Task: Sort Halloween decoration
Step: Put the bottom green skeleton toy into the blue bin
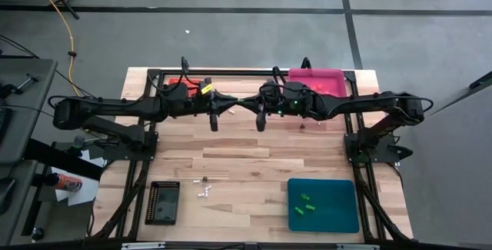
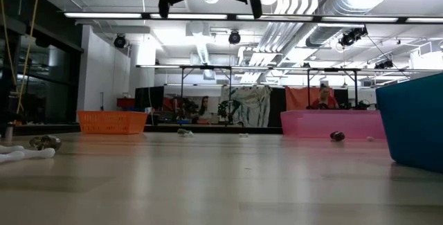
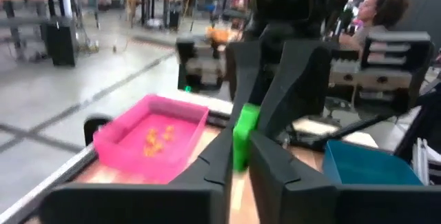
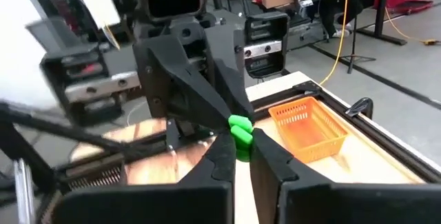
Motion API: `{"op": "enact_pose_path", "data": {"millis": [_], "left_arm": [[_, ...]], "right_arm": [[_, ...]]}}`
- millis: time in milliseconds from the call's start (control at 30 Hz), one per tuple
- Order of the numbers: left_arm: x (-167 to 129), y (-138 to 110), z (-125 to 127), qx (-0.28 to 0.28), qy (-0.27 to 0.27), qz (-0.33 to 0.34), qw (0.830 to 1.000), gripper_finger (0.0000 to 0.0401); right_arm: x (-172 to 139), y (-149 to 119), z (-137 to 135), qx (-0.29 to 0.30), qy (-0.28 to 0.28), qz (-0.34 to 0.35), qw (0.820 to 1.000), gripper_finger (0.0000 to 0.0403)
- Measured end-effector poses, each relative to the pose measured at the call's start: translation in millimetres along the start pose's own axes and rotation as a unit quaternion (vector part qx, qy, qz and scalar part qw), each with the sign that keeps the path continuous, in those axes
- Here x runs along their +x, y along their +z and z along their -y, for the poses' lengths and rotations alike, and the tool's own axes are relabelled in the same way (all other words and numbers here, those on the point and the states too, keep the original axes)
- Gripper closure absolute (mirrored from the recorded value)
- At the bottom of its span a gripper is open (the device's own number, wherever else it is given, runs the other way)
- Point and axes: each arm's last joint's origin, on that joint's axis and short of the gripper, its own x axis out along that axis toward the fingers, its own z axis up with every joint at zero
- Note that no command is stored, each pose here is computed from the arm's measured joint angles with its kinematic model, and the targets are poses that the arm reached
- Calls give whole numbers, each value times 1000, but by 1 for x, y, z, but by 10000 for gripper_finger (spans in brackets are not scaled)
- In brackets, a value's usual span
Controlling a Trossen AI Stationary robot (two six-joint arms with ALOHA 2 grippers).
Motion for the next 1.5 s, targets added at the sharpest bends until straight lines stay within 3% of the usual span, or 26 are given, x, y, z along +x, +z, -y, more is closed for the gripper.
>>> {"op": "enact_pose_path", "data": {"millis": [167, 367, 500, 700, 867, 1067, 1133, 1300, 1500], "left_arm": [[-23, 7, -9, 6, 28, -32, 999, 304], [-58, 12, -19, 19, 97, -75, 992, 248], [-64, 12, -20, 7, 105, -82, 991, 236], [-58, 9, -17, -3, 97, -86, 992, 240], [-53, 5, -17, -15, 99, -95, 991, 240], [-50, 3, -17, -21, 100, -100, 990, 240], [-50, 3, -17, -21, 100, -100, 990, 240], [-51, 3, -17, -20, 100, -100, 990, 240], [-51, 3, -17, -20, 100, -100, 990, 240]], "right_arm": [[-26, 10, 10, -38, -21, -47, 998, 398], [-75, 10, 19, -55, -52, -170, 982, 400], [-103, -8, 13, -16, -48, -227, 973, 401], [-135, -59, -20, 97, 52, -273, 956, 402], [-158, -98, -68, 172, 156, -374, 898, 402], [-180, -138, -122, 187, 186, -521, 812, 403], [-184, -155, -133, 182, 166, -561, 790, 403], [-184, -197, -145, 158, 85, -629, 757, 403], [-177, -220, -140, 176, -13, -661, 729, 403]]}}
